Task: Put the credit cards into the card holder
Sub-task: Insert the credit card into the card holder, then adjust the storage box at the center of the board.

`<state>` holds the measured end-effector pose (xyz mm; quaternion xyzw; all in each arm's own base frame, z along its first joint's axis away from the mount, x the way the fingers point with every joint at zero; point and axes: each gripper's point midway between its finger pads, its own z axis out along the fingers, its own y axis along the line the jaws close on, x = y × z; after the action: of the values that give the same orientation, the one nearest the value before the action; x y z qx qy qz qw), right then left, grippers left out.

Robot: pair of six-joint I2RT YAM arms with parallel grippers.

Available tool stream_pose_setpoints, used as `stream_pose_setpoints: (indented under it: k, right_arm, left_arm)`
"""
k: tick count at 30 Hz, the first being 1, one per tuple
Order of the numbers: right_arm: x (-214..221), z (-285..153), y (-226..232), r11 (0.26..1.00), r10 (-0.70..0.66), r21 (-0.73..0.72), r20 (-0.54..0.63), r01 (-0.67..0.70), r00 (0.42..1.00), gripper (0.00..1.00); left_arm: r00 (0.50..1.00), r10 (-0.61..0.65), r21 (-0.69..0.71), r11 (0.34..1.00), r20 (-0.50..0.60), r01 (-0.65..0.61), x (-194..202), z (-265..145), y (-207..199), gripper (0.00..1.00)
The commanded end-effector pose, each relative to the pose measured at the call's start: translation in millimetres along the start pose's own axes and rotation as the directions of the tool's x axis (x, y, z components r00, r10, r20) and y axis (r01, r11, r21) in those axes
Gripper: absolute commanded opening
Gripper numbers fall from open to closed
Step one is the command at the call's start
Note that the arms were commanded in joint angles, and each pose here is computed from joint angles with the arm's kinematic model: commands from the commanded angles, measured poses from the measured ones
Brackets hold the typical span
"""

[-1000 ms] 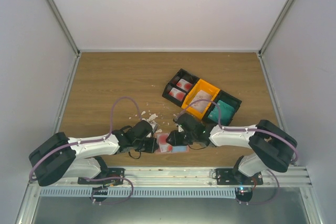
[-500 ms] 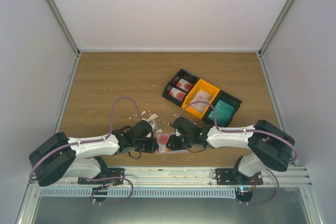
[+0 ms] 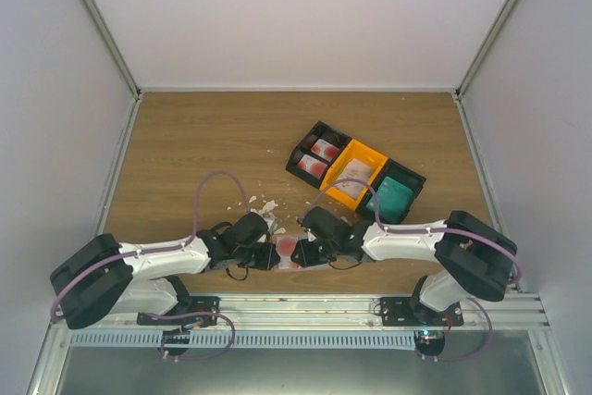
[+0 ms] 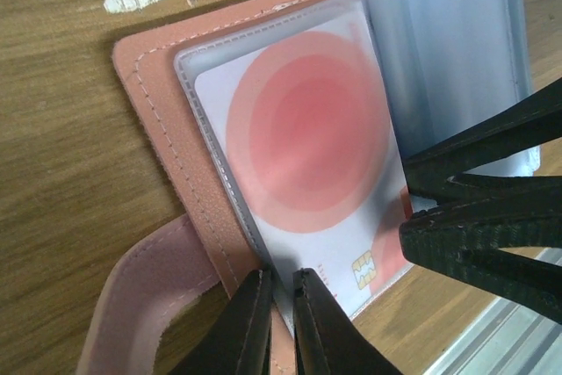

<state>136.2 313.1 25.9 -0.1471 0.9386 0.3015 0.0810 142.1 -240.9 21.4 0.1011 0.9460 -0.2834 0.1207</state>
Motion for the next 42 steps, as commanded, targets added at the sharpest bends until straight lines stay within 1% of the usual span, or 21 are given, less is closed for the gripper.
stream_pose_setpoints:
  k: [1,5,9,13,17,24,28,32,35,42]
  right_arm:
    - [-19,-18,11,0.999,-0.046,0.022,0.105,0.044,0.993,0.28]
    - [-53,-61,-1,0.981,-0.128,0.169,0.227,0.091,0.965,0.37]
    - [-95,-109,-17,0.955,-0.183,0.284,0.324,0.089,0.928,0.41]
    - [-123,-155,-39,0.942,-0.185,0.333,0.409,0.043,0.893,0.46]
    - [-133,-186,-62,0.924,-0.185,0.382,0.439,0.004,0.879,0.51]
    - [-133,-217,-109,0.869,-0.137,0.483,0.437,-0.103,0.889,0.56]
    - [-126,-232,-147,0.810,-0.047,0.540,0.451,-0.230,0.892,0.56]
    - [-115,-240,-174,0.759,0.022,0.567,0.469,-0.320,0.883,0.49]
    - [-112,-236,-187,0.756,0.057,0.560,0.459,-0.339,0.887,0.41]
    - [-114,-209,-208,0.746,0.109,0.576,0.390,-0.335,0.914,0.35]
  left_arm:
    - [1.000,0.001,-0.001,1.000,0.024,-0.001,-2,-6,0,0.15]
    - [0.997,0.017,0.009,1.000,0.075,-0.018,-16,-19,-11,0.30]
    - [0.989,0.039,0.014,0.999,0.141,-0.041,-36,-37,-26,0.44]
    - [0.975,0.052,0.002,0.999,0.217,-0.054,-55,-57,-34,0.54]
    - [0.955,0.053,0.012,0.998,0.291,-0.059,-73,-74,-43,0.63]
    - [0.942,0.065,0.027,0.997,0.329,-0.078,-87,-83,-50,0.68]
    - [0.944,0.065,0.055,0.995,0.324,-0.088,-91,-81,-55,0.69]
    - [0.950,0.075,0.078,0.992,0.304,-0.103,-92,-75,-59,0.69]
    - [0.952,0.087,0.078,0.990,0.293,-0.114,-94,-71,-60,0.68]
    - [0.960,0.093,0.110,0.986,0.264,-0.126,-91,-61,-62,0.68]
